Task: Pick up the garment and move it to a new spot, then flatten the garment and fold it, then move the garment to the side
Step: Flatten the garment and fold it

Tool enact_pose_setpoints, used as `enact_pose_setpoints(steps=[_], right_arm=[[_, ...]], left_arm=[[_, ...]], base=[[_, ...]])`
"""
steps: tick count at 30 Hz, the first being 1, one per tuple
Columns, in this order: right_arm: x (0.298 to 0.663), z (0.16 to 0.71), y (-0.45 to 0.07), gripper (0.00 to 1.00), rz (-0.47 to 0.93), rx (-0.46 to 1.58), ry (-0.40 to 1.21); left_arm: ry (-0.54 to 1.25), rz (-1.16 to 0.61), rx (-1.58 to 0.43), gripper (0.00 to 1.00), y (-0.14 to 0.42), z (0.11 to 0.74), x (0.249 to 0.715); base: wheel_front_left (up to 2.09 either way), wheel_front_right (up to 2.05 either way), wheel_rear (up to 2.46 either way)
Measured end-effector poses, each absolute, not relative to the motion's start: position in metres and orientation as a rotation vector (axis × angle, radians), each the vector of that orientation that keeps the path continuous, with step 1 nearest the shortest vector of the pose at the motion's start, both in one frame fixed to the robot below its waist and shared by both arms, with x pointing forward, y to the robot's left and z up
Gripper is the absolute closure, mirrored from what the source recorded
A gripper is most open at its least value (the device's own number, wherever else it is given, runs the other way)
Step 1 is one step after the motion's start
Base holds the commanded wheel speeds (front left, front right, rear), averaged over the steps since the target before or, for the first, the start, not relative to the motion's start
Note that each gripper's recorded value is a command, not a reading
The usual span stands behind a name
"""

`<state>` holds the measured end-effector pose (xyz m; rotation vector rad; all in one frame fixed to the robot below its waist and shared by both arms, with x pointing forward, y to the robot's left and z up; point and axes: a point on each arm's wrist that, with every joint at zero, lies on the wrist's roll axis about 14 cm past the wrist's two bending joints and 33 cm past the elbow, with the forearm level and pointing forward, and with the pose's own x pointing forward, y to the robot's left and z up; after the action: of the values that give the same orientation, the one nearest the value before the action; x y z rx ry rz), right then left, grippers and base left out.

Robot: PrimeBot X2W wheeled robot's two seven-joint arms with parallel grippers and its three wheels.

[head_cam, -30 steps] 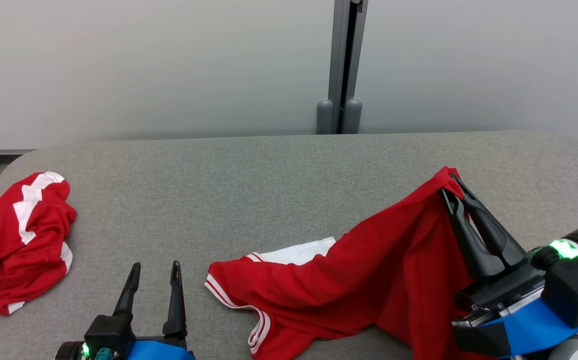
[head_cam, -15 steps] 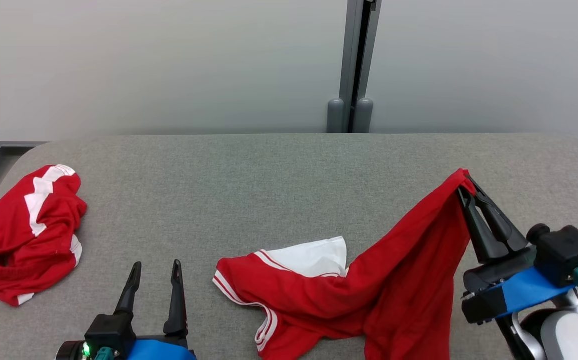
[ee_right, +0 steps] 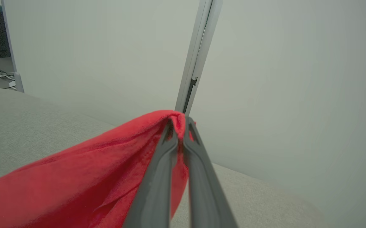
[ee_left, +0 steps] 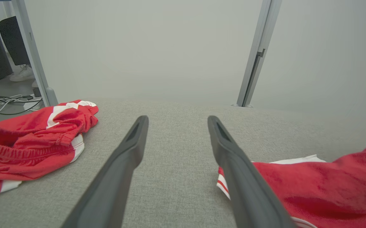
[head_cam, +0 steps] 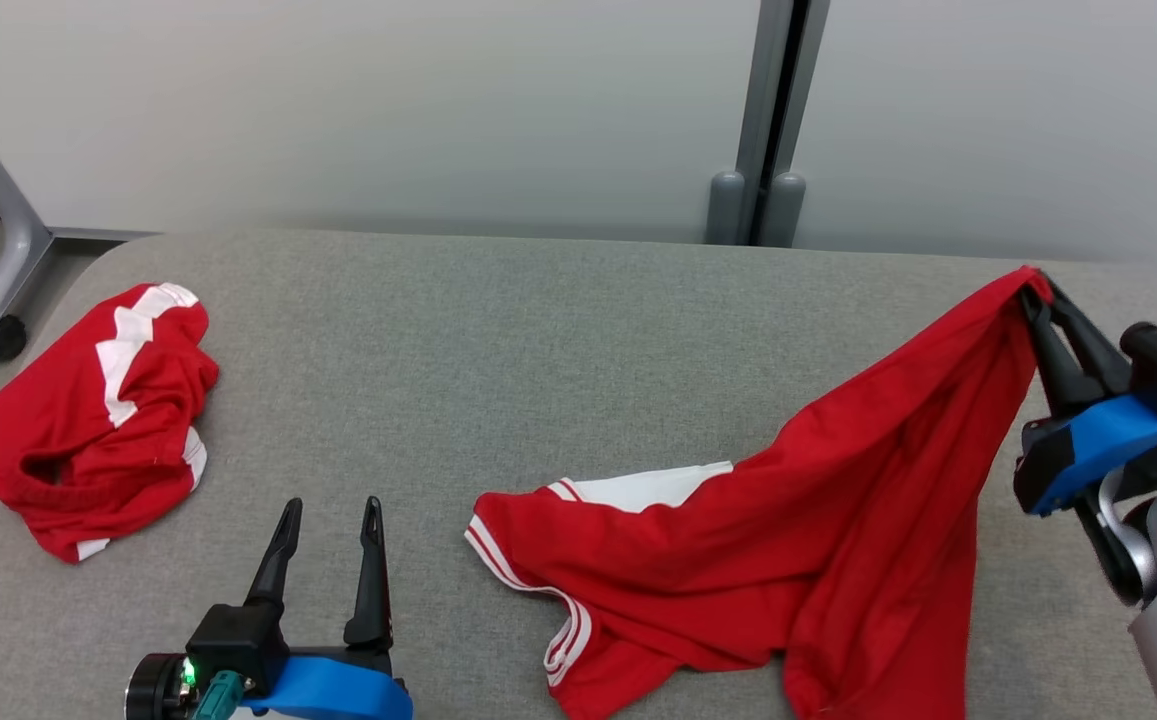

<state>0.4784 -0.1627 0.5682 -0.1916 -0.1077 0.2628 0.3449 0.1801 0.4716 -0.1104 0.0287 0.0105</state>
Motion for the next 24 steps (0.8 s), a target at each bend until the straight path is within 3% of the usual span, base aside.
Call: enact_pose_setpoints(steps=[15,16,17,18,24], right_arm=[[0.567,0.530,-0.205,1.00,0.123,-0.207,0.075],[0.569,0.525,-0.214,0.81,0.099,-0.203,0.097],[0.570,0.520,-0.219,0.07,0.085,-0.207,0.111],[0.571,0.516,-0.221,0.00,0.080,-0.207,0.124],[0.566,0.504,-0.213,0.00,0.090,-0.205,0.140]], left_arm=[[0.061,0.040,-0.102,0.00,0.191,0.463,0.361],[0.062,0.039,-0.102,0.00,0.190,0.462,0.362],[0.062,0.040,-0.101,0.00,0.191,0.462,0.363],[0.062,0.041,-0.102,0.00,0.191,0.462,0.363],[0.071,0.039,-0.100,0.00,0.189,0.460,0.365]], base=[[0.00,0.00,0.00],[0.00,0.00,0.00],[0.00,0.00,0.00],[0.00,0.00,0.00],[0.00,0.00,0.00]])
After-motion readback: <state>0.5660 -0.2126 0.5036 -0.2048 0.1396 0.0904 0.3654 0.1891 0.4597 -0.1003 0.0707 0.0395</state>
